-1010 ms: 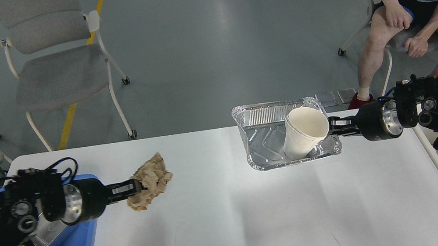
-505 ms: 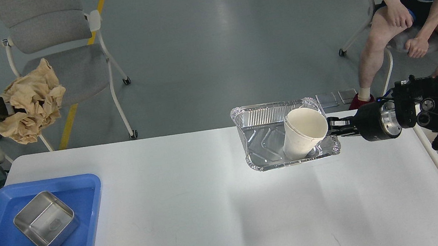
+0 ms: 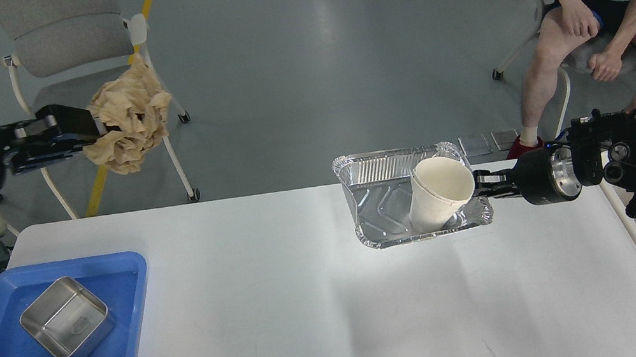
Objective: Tidy desktop
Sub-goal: 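Lift the paper bag and drop it into the foil tray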
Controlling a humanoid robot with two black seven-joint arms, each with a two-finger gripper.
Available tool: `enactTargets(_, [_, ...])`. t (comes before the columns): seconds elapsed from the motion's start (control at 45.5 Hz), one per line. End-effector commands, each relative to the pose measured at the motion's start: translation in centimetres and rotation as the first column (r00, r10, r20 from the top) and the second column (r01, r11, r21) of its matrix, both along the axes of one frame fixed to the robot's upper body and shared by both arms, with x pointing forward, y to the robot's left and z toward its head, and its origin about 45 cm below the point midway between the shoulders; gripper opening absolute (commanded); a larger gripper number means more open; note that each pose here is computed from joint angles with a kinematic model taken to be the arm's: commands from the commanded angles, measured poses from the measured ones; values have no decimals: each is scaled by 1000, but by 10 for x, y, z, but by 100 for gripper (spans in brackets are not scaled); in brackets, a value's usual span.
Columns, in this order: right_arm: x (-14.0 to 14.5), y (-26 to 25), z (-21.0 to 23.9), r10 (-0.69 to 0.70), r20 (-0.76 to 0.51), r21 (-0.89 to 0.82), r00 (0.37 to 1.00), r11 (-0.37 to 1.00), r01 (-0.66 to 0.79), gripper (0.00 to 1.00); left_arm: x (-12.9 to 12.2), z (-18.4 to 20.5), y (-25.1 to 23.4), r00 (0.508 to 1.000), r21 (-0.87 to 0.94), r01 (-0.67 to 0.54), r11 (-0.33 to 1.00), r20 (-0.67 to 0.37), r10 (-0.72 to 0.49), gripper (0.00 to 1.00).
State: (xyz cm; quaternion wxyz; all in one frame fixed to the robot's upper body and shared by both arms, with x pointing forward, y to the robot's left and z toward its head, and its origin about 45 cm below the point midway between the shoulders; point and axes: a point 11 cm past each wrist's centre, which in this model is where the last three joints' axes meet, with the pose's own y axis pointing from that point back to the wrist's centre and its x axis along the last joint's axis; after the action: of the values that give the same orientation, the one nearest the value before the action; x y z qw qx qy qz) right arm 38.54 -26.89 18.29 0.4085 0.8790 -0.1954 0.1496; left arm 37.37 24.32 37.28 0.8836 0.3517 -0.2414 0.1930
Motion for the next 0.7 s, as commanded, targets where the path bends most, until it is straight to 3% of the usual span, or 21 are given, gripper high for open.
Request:
enactTargets(0.0, [0,2,0,3,-1,2,1000,1000,-3,0,28,-34,-62,998,24,59,998,-29,-58,0])
enactTargets(0.198, [0,1,0,1,1,1,1000,1000,-1,0,50,-80,-130,994,-4,55,998,-94,-55,0])
enactTargets(0.417, [0,3,0,4,2,4,1000,1000,-4,0,35,-108,-217,982,-46,125,991,-135,-130,0])
enactTargets(0.681, [1,2,1,2,4,6,1000,1000,-2,0,24,-124,-248,977,-49,138,989,-160,-144,1])
